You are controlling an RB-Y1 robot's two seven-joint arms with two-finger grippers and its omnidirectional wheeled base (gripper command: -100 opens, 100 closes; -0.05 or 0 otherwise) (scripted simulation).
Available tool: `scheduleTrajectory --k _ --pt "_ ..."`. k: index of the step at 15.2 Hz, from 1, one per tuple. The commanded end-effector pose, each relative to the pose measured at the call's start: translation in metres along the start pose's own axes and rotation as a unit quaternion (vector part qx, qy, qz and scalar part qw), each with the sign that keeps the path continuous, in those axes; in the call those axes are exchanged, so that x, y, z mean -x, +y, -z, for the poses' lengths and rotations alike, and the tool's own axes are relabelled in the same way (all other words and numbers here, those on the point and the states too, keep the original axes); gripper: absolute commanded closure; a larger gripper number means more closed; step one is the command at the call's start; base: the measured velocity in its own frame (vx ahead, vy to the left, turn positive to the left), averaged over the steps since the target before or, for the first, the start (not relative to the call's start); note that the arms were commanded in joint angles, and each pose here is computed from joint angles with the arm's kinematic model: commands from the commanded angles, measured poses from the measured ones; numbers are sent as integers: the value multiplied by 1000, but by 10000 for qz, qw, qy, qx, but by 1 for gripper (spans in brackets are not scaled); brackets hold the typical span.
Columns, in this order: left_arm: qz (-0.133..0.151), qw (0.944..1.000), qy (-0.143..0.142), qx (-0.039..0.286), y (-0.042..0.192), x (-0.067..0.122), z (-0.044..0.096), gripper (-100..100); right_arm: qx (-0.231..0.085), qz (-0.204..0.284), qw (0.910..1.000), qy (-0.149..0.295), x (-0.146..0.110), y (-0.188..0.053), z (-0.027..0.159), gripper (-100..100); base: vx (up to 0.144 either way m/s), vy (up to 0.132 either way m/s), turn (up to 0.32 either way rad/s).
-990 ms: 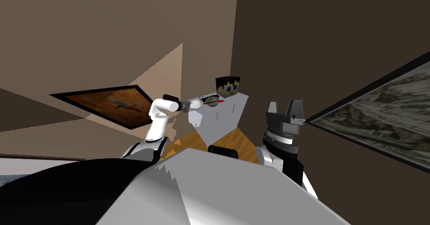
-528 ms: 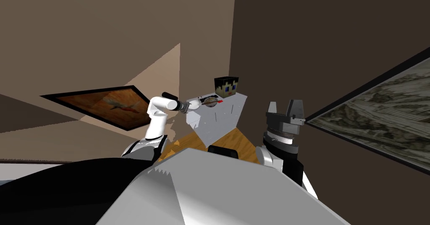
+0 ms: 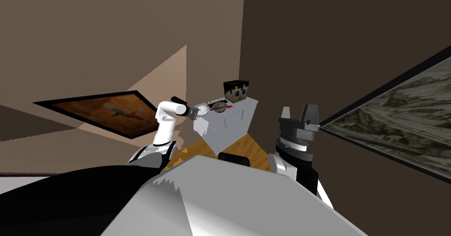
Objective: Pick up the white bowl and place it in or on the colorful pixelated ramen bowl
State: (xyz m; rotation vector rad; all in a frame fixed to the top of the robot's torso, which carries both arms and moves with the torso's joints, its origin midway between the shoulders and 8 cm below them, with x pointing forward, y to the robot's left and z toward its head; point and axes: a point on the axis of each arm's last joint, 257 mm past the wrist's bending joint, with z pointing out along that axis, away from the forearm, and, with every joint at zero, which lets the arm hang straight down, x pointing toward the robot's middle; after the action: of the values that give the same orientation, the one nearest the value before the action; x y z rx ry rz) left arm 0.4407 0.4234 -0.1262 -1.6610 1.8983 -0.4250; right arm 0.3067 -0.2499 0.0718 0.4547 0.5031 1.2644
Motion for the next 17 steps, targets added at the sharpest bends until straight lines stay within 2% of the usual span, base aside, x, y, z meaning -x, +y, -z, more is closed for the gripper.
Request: scheduleTrajectory --k 1,2,3,4,8,9,11,12,13,14,17 --pt "9 10000 -8 -14 1 2 -7 -100 0 0 10000 0 0 0 0 0 7 14 -23" --pt "16 10000 -13 -13 2 2 -12 -100 0 0 10000 0 0 0 0 0 7 14 -20" --pt "14 10000 -7 -4 1 2 -7 -100 0 0 10000 0 0 0 0 0 4 8 -8" --pt "12 10000 -8 -13 1 2 -8 100 0 0 10000 0 0 0 0 0 0 0 0" --pt "17 10000 -4 -4 1 2 -8 100 0 0 10000 0 0 0 0 0 0 0 0" --pt "-7 10000 0 -16 -1 1 2 100 0 0 10000 0 0 0 0 0 -5 -6 29" --pt "-21 10000 4 -16 -1 0 8 100 0 0 10000 0 0 0 0 0 -9 -11 39" --pt "-26 10000 5 -16 -2 0 10 100 0 0 10000 0 0 0 0 0 -9 -13 20" --pt "-20 10000 3 -25 -1 0 6 100 0 0 10000 0 0 0 0 0 -4 -7 7" --pt "30 9998 -21 -213 -17 9 13 100 0 0 10000 0 0 0 0 0 7 -44 -4" --pt "60 9992 -13 -389 -33 16 20 100 0 -1 10000 -1 0 0 0 0 25 -99 -2"
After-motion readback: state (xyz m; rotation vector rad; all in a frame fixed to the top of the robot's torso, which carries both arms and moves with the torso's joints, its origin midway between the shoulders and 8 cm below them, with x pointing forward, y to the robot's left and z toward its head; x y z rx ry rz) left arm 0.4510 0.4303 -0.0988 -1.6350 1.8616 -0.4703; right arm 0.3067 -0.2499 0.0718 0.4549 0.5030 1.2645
